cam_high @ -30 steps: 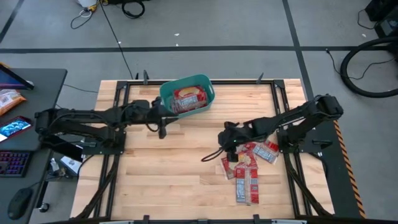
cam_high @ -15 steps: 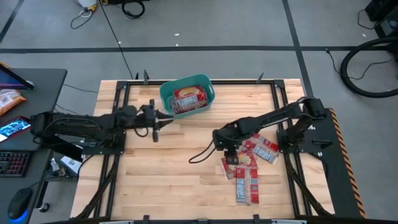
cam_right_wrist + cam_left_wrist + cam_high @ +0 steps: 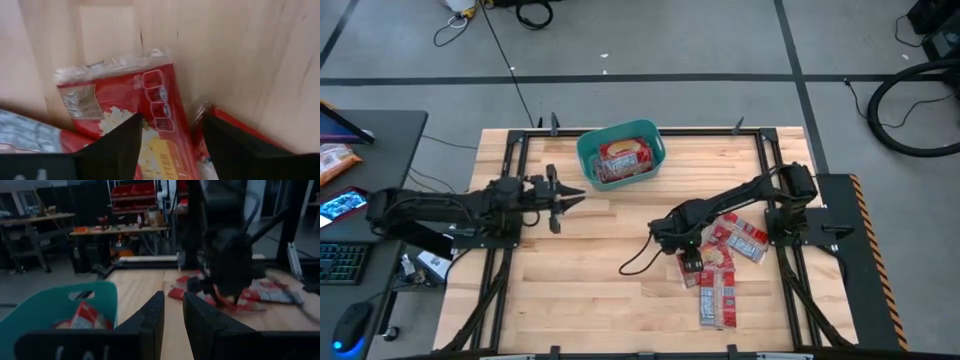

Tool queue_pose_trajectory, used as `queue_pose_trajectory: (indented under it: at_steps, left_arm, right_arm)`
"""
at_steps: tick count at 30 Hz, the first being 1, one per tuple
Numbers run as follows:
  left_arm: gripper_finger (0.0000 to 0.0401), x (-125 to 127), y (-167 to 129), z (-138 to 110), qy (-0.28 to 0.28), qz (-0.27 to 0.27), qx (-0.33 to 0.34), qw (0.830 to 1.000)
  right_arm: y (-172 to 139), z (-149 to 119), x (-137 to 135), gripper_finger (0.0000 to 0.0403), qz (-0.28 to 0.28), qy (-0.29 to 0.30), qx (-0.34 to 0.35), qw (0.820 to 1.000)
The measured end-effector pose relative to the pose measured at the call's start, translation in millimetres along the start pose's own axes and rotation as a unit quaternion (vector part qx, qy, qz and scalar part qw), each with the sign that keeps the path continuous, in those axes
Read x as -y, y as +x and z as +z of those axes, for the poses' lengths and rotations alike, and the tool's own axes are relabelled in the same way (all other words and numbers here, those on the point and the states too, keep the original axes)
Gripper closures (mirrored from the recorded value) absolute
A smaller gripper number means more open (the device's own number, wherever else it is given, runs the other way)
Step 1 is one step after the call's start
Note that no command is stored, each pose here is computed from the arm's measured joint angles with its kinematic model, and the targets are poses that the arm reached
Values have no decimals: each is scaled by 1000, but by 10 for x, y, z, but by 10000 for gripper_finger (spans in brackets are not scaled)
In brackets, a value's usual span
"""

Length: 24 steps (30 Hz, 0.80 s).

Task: Sort popcorn bags into baskets
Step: Put the red popcorn bag into the green bin

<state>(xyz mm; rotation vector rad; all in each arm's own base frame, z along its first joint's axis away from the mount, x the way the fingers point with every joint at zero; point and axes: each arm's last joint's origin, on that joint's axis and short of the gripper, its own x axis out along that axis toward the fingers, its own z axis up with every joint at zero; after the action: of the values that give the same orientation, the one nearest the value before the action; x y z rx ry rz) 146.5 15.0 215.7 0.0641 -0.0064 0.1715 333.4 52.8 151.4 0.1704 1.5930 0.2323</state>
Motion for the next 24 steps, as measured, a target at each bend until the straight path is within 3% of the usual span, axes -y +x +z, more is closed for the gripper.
queue_pose_trajectory:
  at_steps: [6, 11, 15, 24]
  left_arm:
    - [326, 73, -56, -74, -2, -52, -18, 998]
    - [326, 176, -71, -155, -25, -132, -60, 989]
    - [326, 242, -90, -178, -48, -165, -76, 982]
    - [326, 295, -104, -182, -48, -183, -80, 979]
  right_arm:
    - [67, 3, -29, 247, -9, -49, -11, 999]
    - [61, 7, -24, 327, -26, -42, -6, 999]
    - [60, 9, -19, 392, -31, -38, -5, 999]
    - [-45, 39, 33, 397, -121, -27, -6, 992]
